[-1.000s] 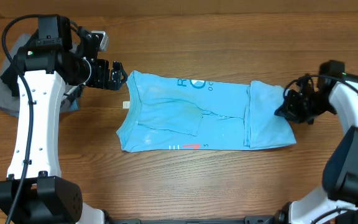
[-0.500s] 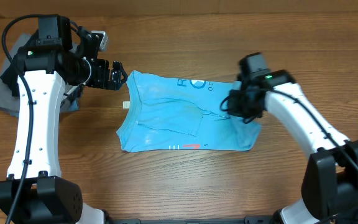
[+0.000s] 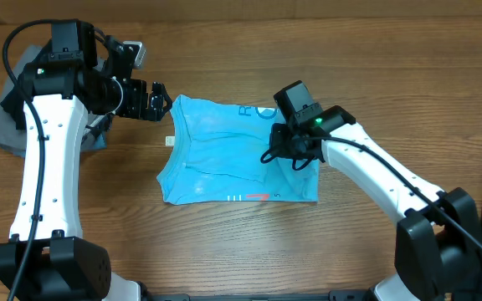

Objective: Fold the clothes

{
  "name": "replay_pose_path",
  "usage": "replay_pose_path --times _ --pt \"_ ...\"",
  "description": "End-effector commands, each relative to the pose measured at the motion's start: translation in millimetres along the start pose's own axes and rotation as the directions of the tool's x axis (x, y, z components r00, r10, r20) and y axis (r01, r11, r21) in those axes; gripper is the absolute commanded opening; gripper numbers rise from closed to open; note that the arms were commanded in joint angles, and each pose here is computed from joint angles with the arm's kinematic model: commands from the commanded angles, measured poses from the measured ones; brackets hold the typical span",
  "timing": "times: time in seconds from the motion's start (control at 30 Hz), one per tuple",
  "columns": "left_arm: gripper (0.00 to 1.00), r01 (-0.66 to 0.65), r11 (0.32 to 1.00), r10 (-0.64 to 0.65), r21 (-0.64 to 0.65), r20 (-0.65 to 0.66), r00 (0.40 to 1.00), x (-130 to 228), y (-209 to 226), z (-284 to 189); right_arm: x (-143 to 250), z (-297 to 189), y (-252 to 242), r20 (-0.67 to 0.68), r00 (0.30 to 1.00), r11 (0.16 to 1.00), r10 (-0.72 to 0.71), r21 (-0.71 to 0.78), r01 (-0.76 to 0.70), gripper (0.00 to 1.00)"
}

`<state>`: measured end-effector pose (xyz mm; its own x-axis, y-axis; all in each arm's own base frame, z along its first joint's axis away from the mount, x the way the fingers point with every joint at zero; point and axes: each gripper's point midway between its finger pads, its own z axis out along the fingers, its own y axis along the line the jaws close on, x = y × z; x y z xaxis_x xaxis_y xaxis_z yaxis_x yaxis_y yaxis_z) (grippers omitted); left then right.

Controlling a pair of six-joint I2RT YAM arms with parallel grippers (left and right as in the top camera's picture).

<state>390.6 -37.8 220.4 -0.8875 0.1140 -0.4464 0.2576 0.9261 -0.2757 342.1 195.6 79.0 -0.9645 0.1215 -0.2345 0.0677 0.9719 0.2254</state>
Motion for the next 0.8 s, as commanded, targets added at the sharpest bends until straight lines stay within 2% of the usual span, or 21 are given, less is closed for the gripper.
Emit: replay_pose_path --times 0.0,0.07,0.13,0.2,0.23,0.4,0.53,0.73,0.77 --pt "1.0 -0.046 0.999 0.046 0.007 0.061 0.997 -11.2 -7.3 -17.8 -1.0 8.7 10.3 -0.008 1.0 1.0 0.005 -0.017 -0.005 0.06" --pt "1.0 -0.046 0.999 0.046 0.007 0.061 0.997 -11.2 -7.3 -17.8 0.8 9.7 19.5 -0.009 1.0 0.999 -0.008 -0.045 0.008 0.07" --pt "1.0 -0.046 0.999 0.046 0.007 0.061 0.997 -11.2 -7.3 -17.8 2.9 9.8 25.9 -0.008 1.0 0.998 -0.021 -0.058 0.021 0.2" --pt "1.0 -0.046 0.999 0.046 0.007 0.061 0.997 -11.2 -7.3 -17.8 9.2 9.4 37.6 -0.027 0.999 0.994 -0.039 -0.101 0.036 0.38" --pt "1.0 -0.046 0.999 0.046 0.007 0.061 0.997 -11.2 -7.3 -17.8 12.1 8.8 42.7 -0.037 0.998 0.992 -0.046 -0.121 0.041 0.4" --pt "1.0 -0.046 0.999 0.046 0.007 0.061 0.997 -11.2 -7.3 -17.8 19.2 -4.9 66.0 -0.047 0.996 0.973 -0.078 -0.221 0.066 0.41" --pt "1.0 -0.045 0.999 0.044 0.008 0.059 0.997 -10.6 -7.5 -17.7 10.4 -30.2 70.4 0.034 0.988 0.956 -0.15 -0.251 0.154 0.42" --pt "1.0 -0.035 0.999 0.035 0.01 0.055 0.998 -9.5 -7.8 -17.7 -13.8 -66.6 22.0 0.126 0.99 0.988 -0.06 -0.131 0.077 0.45" --pt "1.0 -0.035 0.999 0.034 0.015 0.056 0.998 -9.7 -8.7 -17.7 -16.2 -66.9 13.9 0.125 0.991 0.992 -0.044 -0.114 0.058 0.37"
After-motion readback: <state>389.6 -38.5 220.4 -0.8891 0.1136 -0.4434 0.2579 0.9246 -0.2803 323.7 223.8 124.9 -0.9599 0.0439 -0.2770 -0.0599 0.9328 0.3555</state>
